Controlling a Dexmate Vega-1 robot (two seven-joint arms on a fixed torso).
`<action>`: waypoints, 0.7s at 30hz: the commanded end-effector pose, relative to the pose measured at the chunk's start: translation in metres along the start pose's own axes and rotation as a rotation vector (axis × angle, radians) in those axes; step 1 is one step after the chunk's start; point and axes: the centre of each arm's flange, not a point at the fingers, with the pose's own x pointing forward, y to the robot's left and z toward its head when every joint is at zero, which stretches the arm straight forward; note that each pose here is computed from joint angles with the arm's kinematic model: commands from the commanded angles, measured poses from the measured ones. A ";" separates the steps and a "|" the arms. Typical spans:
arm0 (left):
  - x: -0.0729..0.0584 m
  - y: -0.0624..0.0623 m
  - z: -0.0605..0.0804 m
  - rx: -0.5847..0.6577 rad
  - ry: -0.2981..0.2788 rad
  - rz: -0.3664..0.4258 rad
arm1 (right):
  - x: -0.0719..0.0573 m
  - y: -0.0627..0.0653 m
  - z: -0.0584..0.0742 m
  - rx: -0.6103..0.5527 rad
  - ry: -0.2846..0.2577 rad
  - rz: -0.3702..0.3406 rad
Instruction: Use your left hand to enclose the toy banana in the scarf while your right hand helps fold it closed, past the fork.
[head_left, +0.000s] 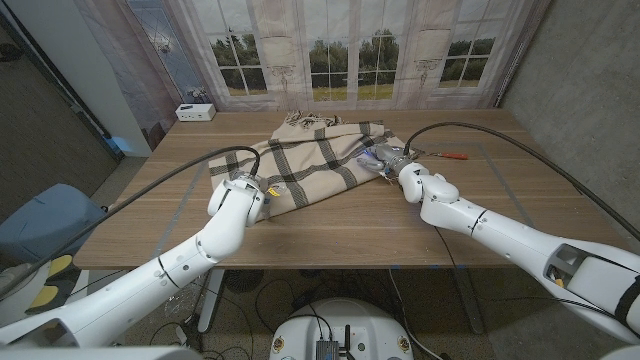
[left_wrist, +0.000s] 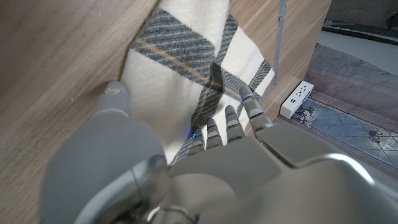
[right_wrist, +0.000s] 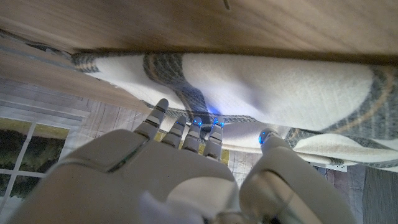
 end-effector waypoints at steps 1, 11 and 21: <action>0.022 -0.016 0.005 0.017 -0.006 -0.015 | 0.005 -0.001 -0.001 -0.002 -0.004 0.008; 0.036 -0.022 0.004 0.004 0.008 0.038 | 0.010 -0.003 0.000 -0.006 -0.006 0.012; 0.053 -0.037 -0.011 -0.016 0.024 0.138 | 0.017 -0.002 0.000 -0.054 -0.010 0.067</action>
